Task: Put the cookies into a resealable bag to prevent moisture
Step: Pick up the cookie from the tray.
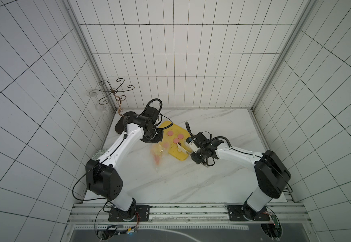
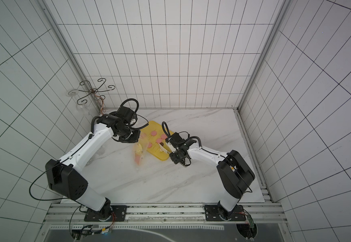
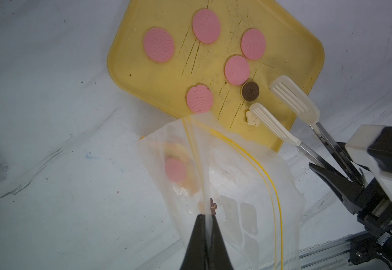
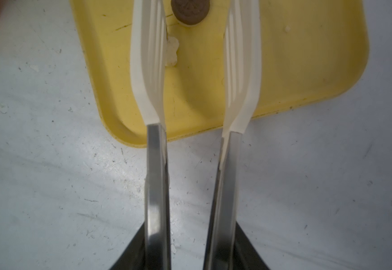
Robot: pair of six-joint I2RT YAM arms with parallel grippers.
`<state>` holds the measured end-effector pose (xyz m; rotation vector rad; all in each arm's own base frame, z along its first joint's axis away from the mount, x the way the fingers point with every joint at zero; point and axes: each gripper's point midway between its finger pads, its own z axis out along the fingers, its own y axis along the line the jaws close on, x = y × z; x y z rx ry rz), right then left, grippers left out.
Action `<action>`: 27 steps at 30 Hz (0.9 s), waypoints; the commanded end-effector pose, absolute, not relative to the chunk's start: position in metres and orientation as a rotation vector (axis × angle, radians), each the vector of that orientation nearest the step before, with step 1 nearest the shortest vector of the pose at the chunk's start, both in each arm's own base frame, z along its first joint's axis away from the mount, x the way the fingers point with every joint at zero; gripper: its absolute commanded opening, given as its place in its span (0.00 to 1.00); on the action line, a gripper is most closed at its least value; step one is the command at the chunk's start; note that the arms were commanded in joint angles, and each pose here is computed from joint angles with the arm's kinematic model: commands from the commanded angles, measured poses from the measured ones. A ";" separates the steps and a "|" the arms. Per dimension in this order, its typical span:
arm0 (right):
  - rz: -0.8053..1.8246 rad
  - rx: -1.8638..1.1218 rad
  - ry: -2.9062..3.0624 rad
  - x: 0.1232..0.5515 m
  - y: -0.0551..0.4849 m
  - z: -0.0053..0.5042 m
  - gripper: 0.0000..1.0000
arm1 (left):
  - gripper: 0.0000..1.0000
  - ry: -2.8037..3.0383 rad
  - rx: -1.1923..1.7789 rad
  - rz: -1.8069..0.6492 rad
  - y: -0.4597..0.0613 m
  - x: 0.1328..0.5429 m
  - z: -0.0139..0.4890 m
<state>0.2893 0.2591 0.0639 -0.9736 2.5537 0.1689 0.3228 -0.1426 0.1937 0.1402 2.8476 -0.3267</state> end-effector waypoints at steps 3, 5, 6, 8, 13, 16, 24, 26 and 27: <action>0.202 -0.919 2.433 0.320 0.287 0.100 0.44 | 0.00 2.831 0.159 -0.331 -0.141 0.321 0.198; 0.211 -0.921 2.431 0.322 0.292 0.101 0.43 | 0.00 2.830 0.160 -0.331 -0.141 0.321 0.198; 0.212 -0.926 2.429 0.322 0.294 0.101 0.43 | 0.00 2.833 0.162 -0.329 -0.141 0.320 0.198; 0.216 -0.938 2.428 0.322 0.298 0.099 0.43 | 0.00 2.832 0.164 -0.329 -0.141 0.320 0.197; 0.208 -0.958 2.433 0.322 0.302 0.096 0.43 | 0.00 2.838 0.170 -0.329 -0.141 0.318 0.194; 0.192 -0.962 2.447 0.323 0.301 0.092 0.42 | 0.00 2.841 0.169 -0.328 -0.140 0.318 0.192; 0.173 -0.964 2.459 0.324 0.300 0.091 0.33 | 0.00 2.841 0.172 -0.333 -0.140 0.317 0.193; 0.165 -0.957 2.459 0.323 0.297 0.092 0.30 | 0.00 2.837 0.174 -0.336 -0.141 0.318 0.194; 0.166 -0.954 2.459 0.323 0.297 0.094 0.30 | 0.00 2.837 0.174 -0.336 -0.141 0.318 0.194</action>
